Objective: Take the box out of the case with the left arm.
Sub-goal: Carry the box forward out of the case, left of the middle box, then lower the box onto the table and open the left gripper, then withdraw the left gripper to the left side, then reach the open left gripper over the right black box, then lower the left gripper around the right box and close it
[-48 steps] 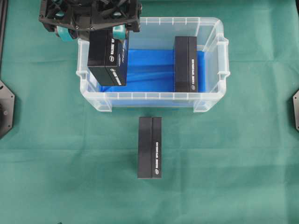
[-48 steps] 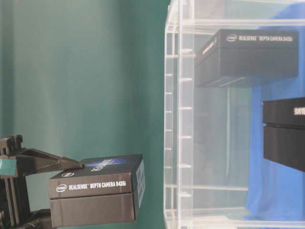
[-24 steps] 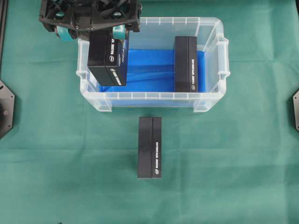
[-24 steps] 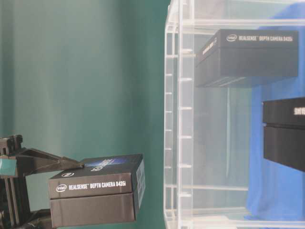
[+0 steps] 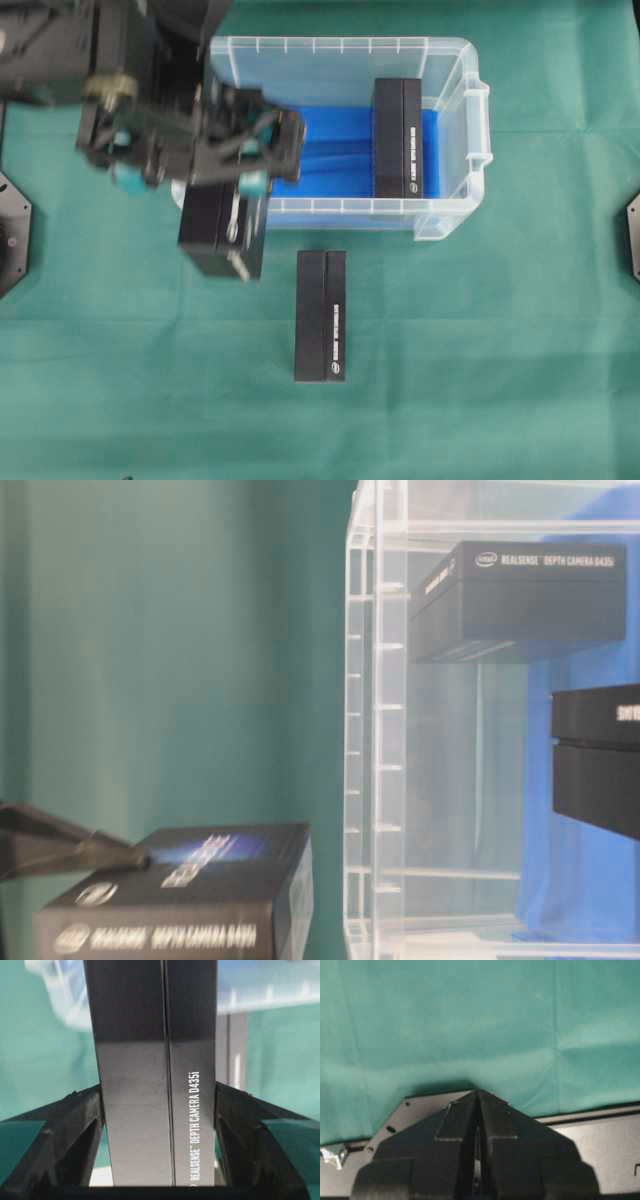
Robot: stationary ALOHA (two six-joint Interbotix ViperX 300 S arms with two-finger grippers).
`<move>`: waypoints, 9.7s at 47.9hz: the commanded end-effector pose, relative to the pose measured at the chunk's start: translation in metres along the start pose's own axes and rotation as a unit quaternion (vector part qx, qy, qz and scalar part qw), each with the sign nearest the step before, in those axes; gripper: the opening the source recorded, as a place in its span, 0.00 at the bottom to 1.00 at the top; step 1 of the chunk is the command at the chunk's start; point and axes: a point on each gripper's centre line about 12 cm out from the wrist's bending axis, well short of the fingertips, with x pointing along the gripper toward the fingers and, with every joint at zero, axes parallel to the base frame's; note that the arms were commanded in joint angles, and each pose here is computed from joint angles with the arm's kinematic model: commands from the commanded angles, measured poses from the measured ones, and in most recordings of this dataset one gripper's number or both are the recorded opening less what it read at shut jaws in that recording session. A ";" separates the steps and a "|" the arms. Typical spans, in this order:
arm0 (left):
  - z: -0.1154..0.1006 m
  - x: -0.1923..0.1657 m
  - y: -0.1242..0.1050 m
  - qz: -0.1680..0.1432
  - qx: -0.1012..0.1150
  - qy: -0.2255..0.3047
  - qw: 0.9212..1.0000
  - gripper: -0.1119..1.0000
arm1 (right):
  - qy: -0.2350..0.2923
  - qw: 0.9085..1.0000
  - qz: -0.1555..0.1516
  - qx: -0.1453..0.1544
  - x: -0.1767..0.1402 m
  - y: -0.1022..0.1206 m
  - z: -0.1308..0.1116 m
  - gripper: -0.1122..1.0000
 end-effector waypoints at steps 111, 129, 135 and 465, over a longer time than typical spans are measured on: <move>-0.128 0.182 0.042 -0.008 -0.027 0.027 0.999 0.65 | -0.003 1.000 -0.001 0.002 -0.001 0.000 0.003 0.10; -0.128 0.182 0.042 -0.008 -0.028 0.027 0.999 0.96 | -0.003 1.000 -0.001 0.002 -0.001 0.000 0.003 0.10; -0.127 0.179 0.044 -0.008 -0.028 0.028 0.999 0.95 | -0.003 1.000 -0.002 0.001 -0.001 0.000 0.003 0.10; 0.104 0.109 -0.122 -0.038 0.010 -0.025 0.999 0.94 | 0.003 1.000 -0.018 0.000 0.005 -0.003 0.001 0.10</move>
